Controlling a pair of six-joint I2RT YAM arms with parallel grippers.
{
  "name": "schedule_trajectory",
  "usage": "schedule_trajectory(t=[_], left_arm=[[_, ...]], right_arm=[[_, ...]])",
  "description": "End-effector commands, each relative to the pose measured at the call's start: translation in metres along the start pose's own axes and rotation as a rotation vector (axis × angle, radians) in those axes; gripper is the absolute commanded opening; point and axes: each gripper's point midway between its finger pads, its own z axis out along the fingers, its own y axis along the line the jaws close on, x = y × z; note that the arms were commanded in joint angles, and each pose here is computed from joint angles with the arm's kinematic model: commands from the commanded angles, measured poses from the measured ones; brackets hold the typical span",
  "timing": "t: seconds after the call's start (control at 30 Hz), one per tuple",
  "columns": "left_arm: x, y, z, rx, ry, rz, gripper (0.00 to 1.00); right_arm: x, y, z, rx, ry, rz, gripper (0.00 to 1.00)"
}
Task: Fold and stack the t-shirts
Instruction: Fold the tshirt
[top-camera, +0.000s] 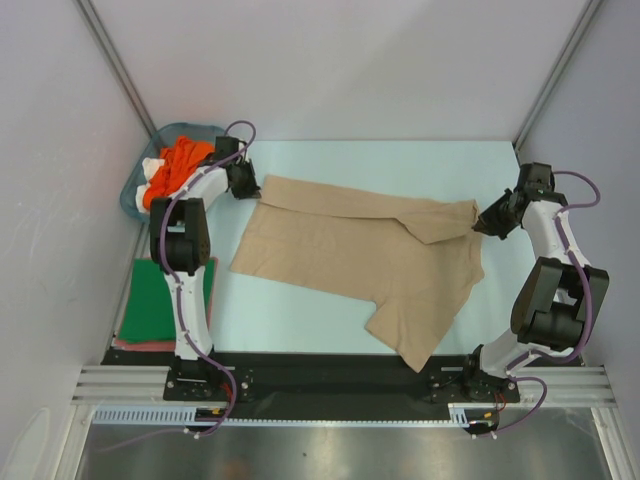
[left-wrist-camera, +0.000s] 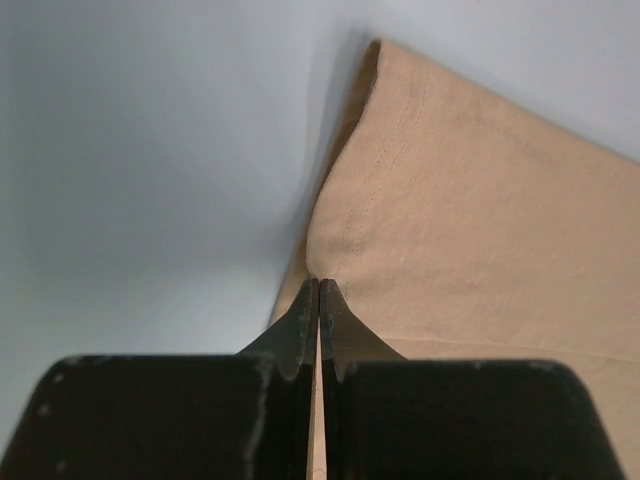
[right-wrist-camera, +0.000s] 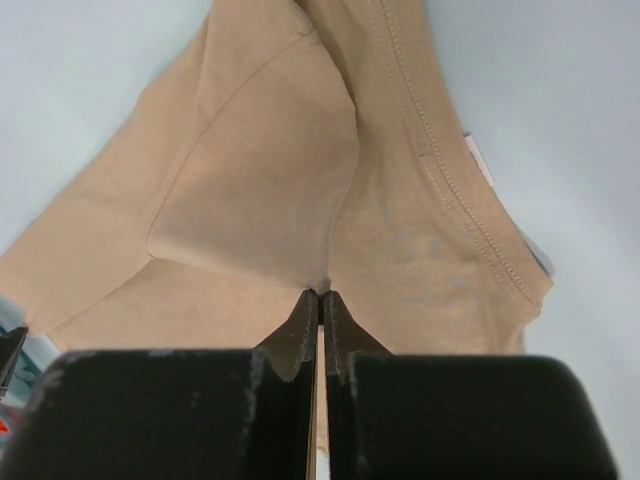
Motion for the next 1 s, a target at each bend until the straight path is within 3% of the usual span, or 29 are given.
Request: schedule_trajectory(t=[0.0,0.37,0.87,0.97], left_arm=[[-0.015,0.002,-0.001,-0.01,-0.033,0.007,0.0],[-0.015,0.01,0.003,-0.031,-0.018,0.024,0.0],[-0.017,0.008,0.003,-0.024,-0.02,0.027,0.03],[-0.018,0.009,0.003,-0.026,-0.023,0.024,0.02]], right_arm=[[-0.001,-0.003,-0.002,0.007,0.015,-0.008,0.0],[0.017,-0.015,0.003,0.028,0.068,0.026,0.0],[0.086,-0.033,0.012,-0.037,0.167,0.153,0.02],[0.084,-0.033,0.009,-0.059,0.103,0.16,0.0]])
